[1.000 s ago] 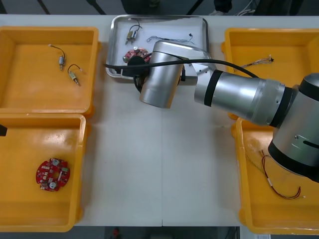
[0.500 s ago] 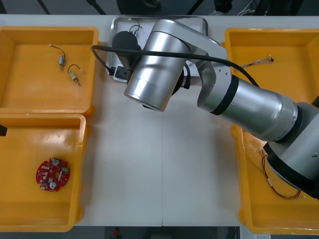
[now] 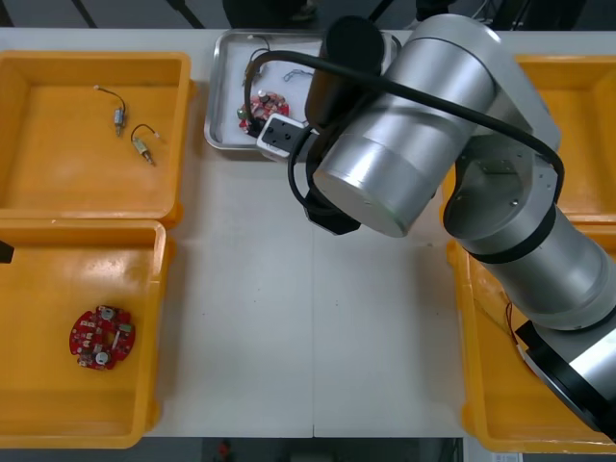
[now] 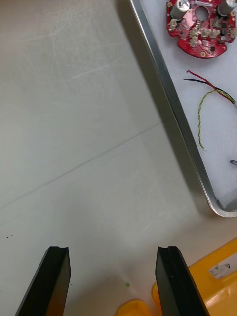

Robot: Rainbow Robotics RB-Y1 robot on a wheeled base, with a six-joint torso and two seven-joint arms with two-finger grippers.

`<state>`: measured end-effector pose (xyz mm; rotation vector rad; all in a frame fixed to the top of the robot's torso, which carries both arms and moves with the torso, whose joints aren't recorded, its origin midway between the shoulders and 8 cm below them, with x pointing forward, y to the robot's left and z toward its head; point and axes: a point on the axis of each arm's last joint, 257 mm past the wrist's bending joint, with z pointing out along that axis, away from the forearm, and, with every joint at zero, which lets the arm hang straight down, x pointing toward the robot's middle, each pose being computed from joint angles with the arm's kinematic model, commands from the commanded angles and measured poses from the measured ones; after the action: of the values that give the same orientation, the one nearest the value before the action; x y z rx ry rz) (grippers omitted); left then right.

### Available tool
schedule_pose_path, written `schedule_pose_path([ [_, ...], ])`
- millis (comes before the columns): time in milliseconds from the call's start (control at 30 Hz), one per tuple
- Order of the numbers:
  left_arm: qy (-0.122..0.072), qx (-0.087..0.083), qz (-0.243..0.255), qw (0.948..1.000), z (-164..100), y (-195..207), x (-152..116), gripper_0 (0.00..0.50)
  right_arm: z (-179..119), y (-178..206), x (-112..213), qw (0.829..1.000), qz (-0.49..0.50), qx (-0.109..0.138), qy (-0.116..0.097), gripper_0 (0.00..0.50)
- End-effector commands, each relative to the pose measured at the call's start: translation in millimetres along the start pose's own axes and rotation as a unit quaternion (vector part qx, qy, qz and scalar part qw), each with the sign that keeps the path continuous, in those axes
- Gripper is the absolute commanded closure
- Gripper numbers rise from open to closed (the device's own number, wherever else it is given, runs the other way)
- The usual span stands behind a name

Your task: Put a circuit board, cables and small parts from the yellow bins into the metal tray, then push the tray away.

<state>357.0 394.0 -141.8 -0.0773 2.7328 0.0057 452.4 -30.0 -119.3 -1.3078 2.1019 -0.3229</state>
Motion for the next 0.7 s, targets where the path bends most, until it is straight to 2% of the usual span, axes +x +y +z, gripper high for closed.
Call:
schedule_pose_path([
  [33,-0.017,-0.014,0.037,0.9991,-9.4,8.7,-5.0,0.000,-19.0,-21.7,18.5,0.995,0.088,0.007,-0.036,0.000],
  [233,-0.017,-0.014,0.037,0.9991,-9.4,8.7,-5.0,0.000,-21.4,-35.7,58.5,0.988,0.150,0.020,-0.032,0.000],
  [333,-0.017,-0.014,0.037,0.9991,-9.4,8.7,-5.0,0.000,-22.3,-43.9,91.0,0.975,0.219,0.023,-0.025,0.000],
  [367,-0.017,-0.014,0.037,0.9991,-9.4,8.7,-5.0,0.000,-22.3,-43.9,91.0,0.975,0.219,0.023,-0.025,0.000],
  [533,-0.017,-0.014,0.037,0.9991,-9.4,8.7,-5.0,0.000,-28.3,-64.4,142.2,0.949,0.314,0.041,-0.005,0.000],
  [567,-0.017,-0.014,0.037,0.9991,-9.4,8.7,-5.0,0.000,-28.3,-64.4,142.2,0.949,0.314,0.041,-0.005,0.000],
  [633,-0.017,-0.014,0.037,0.9991,-9.4,8.7,-5.0,0.000,-32.1,-73.4,171.0,0.930,0.364,0.041,0.004,0.000],
  [700,-0.017,-0.014,0.037,0.9991,-9.4,8.7,-5.0,0.000,-34.6,-77.5,179.9,0.924,0.380,0.041,0.005,0.000],
])
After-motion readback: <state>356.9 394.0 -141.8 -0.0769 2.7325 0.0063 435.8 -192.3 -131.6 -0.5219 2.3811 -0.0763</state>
